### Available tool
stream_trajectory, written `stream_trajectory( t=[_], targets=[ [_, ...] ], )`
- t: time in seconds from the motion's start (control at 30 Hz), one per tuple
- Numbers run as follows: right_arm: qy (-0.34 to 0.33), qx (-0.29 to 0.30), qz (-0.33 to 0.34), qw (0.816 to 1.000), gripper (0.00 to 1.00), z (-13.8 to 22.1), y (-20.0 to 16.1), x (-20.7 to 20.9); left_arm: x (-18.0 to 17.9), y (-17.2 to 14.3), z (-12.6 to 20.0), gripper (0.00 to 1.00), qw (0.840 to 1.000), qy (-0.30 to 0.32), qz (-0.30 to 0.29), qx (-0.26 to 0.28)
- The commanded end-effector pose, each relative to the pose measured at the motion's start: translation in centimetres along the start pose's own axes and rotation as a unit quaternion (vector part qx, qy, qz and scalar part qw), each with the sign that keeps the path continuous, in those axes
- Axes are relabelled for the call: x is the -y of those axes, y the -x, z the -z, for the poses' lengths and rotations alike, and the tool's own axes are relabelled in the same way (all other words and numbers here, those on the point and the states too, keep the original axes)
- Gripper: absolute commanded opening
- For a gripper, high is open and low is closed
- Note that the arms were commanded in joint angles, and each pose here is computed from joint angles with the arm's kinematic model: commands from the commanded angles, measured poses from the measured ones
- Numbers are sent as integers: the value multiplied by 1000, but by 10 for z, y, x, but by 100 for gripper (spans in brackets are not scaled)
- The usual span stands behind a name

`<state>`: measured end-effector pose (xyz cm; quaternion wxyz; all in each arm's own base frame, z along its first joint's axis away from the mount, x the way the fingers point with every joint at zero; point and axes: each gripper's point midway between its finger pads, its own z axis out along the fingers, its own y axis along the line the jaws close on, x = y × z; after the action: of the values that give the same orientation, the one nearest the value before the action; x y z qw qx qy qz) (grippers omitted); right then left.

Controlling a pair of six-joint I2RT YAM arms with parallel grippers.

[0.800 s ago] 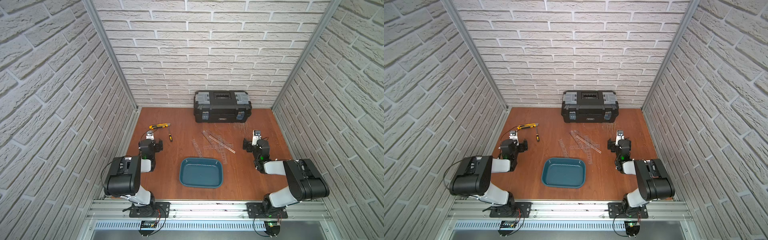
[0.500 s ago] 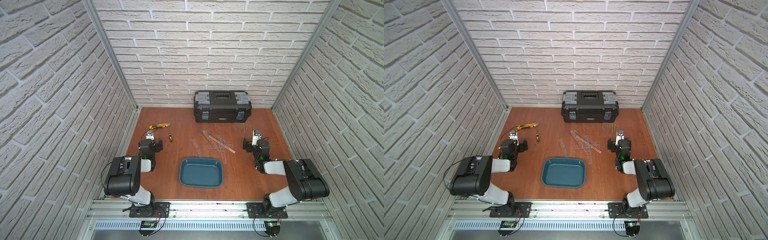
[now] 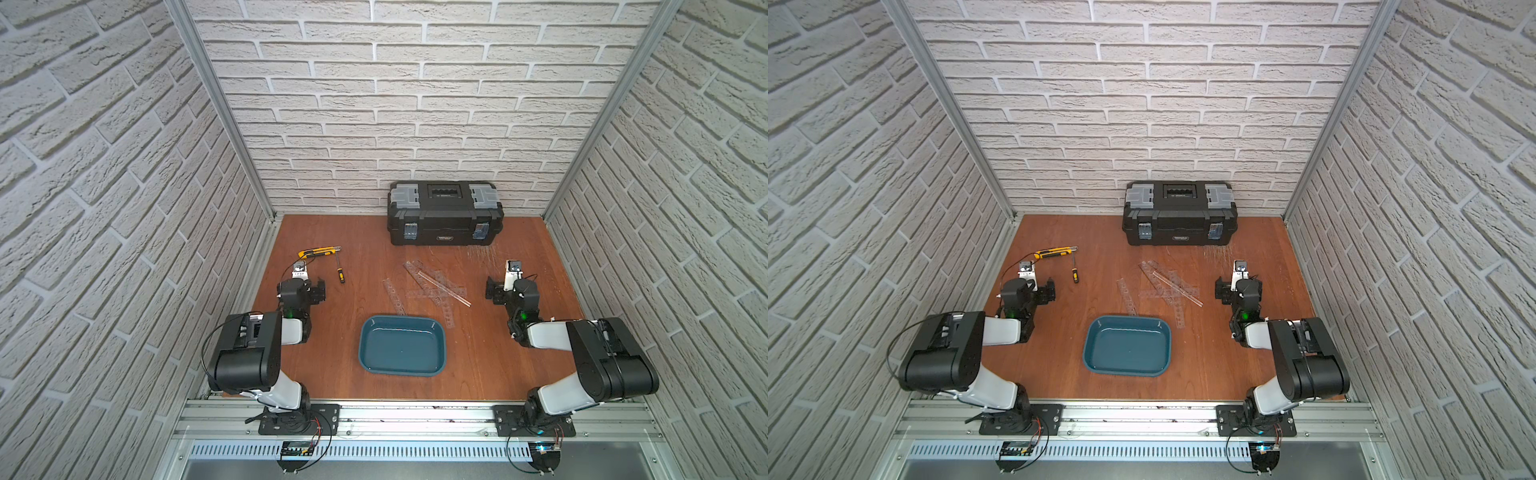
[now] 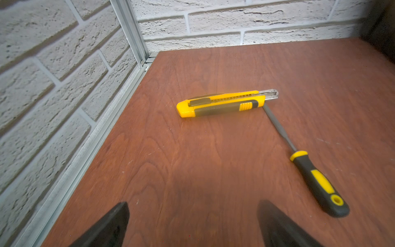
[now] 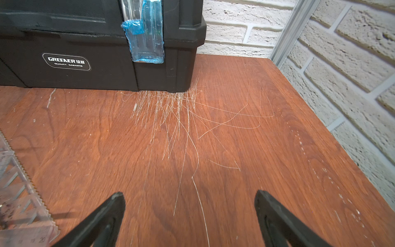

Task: Put the scattered rulers into the storage box
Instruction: Pick up the ruler from the center of the board.

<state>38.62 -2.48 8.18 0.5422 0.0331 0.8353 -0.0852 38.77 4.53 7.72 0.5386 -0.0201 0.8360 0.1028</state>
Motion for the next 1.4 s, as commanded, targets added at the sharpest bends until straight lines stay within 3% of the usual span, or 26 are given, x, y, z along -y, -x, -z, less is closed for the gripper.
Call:
stream_trajectory(
  t=[0.0, 0.27, 0.37, 0.43, 0.53, 0.67, 0.77, 0.83, 0.93, 1.03, 1.37],
  targets=[
    [-2, 25, -9, 1000, 99, -1, 15, 2, -3, 11, 0, 98, 1000, 2, 0, 23],
    [-2, 28, -9, 1000, 99, 0, 16, 3, -3, 13, 1, 98, 1000, 2, 0, 26],
    [-29, 6, -17, 999, 99, 6, 29, 14, -11, 22, 1, 98, 999, 26, -2, -36],
    [-77, -49, -42, 995, 99, 12, 35, 31, -27, 31, -4, 98, 991, 70, 8, -118],
    [-60, -98, -79, 990, 99, 24, 53, 26, -21, 53, -3, 98, 986, 61, 0, -158],
    [-28, -58, -141, 988, 99, 45, 83, 20, -7, 85, 9, 98, 988, 36, 25, -150],
    [-41, -42, -240, 969, 99, 60, 97, 31, 0, 102, 21, 98, 983, 8, 82, -164],
    [12, -70, -234, 970, 100, 66, 113, 13, 14, 115, 28, 95, 975, -35, 111, -188],
    [91, -134, -215, 963, 87, 69, 129, -19, 39, 129, 37, 82, 964, -106, 137, -203],
    [127, -180, -197, 955, 84, 67, 134, -46, 65, 140, 52, 83, 957, -151, 154, -196],
    [163, -289, -60, 941, 74, 53, 100, -143, 168, 115, 98, 81, 921, -284, 127, -235]
  ],
)
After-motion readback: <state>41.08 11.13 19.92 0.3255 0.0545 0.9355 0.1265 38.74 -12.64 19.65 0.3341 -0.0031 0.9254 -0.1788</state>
